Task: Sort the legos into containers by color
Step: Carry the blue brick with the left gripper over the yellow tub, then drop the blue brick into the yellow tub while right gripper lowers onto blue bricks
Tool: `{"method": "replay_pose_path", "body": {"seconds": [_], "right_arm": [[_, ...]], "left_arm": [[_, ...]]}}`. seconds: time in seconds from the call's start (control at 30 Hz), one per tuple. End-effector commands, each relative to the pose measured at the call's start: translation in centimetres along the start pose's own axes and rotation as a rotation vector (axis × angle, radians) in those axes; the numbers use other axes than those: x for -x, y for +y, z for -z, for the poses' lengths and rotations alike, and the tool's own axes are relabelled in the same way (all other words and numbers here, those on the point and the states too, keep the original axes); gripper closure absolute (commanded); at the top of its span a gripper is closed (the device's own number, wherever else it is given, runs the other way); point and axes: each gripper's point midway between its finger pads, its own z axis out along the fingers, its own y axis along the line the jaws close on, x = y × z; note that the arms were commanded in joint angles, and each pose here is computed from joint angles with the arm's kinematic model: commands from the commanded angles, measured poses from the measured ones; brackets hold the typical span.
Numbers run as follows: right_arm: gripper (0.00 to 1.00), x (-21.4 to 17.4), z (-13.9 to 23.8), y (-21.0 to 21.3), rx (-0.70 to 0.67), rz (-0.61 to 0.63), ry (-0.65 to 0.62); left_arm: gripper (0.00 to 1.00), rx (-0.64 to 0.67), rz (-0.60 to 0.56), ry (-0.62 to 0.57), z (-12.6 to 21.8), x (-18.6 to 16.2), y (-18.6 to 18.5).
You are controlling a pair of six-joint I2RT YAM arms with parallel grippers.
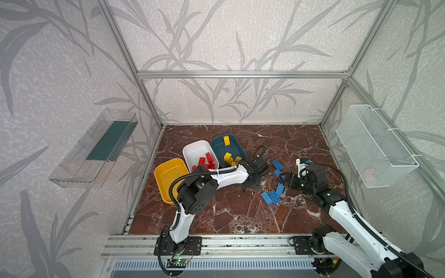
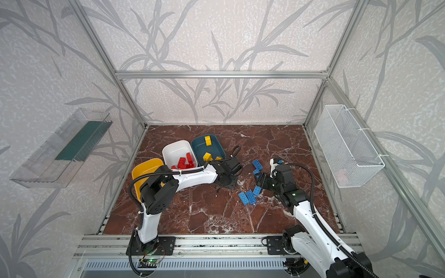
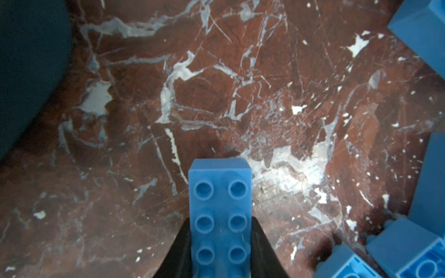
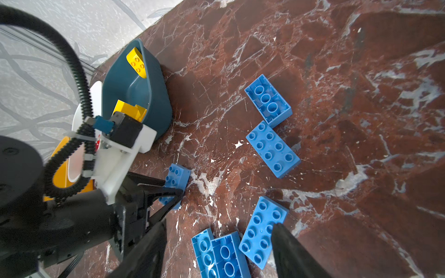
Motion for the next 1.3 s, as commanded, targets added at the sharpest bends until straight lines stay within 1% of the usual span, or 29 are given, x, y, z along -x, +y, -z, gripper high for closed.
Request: {"method": "replay_pose_path", "body": {"seconds": [0.0, 0.2, 0.37, 0.43, 0.57, 0.67, 0.77, 0.83, 0.9, 0.97, 1.03, 1.13, 1.27], "right_arm": [[0.30, 0.4, 0.2, 2.0, 0.039, 0.052, 0.003], [0.30, 0.2, 0.1, 5.3, 0.060, 0.157, 0.015], [0.30, -0.2, -0.6, 9.2, 0.134, 0.217, 0.023], [0.30, -0.6, -1.2, 10.9, 0.159, 0.253, 0.039], [0.30, -1.8, -2.6, 13.9, 0.199, 0.325, 0.072], [0.30, -2.8, -4.2, 15.0, 0.214, 0.337, 0.111], [0.30, -3.8, -5.4, 15.6, 0.224, 0.344, 0.148], [0.30, -4.5, -6.0, 15.7, 0.223, 0.351, 0.173], [0.30, -5.0, -6.4, 15.9, 0.226, 0.358, 0.196], [0.30, -5.5, -6.6, 15.9, 0.227, 0.362, 0.214], [0.30, -5.9, -6.7, 15.6, 0.224, 0.363, 0.225], [0.30, -6.1, -6.7, 15.3, 0.216, 0.365, 0.234], [0.30, -6.3, -6.4, 14.7, 0.190, 0.373, 0.242]], "left_arm": [[0.71, -0.009, 0.026, -0.086, 4.3, 0.9, 0.6], [0.71, 0.050, 0.065, -0.205, 10.0, 0.9, 3.8], [0.71, 0.112, 0.113, -0.275, 14.1, 0.1, 7.6], [0.71, 0.133, 0.154, -0.298, 15.6, -0.5, 9.7], [0.71, 0.197, 0.315, -0.317, 17.3, -2.7, 15.6], [0.71, 0.266, 0.502, -0.358, 18.1, -5.2, 20.9], [0.71, 0.311, 0.656, -0.407, 19.1, -7.7, 24.7], [0.71, 0.341, 0.749, -0.419, 19.3, -9.2, 26.8], [0.70, 0.362, 0.840, -0.401, 18.6, -10.9, 28.5], [0.70, 0.351, 0.926, -0.383, 17.5, -12.1, 29.6], [0.70, 0.342, 0.985, -0.378, 16.6, -12.8, 30.3], [0.70, 0.331, 1.047, -0.373, 15.7, -13.3, 31.1], [0.68, 0.310, 1.069, -0.373, 15.5, -12.8, 31.5]]}}
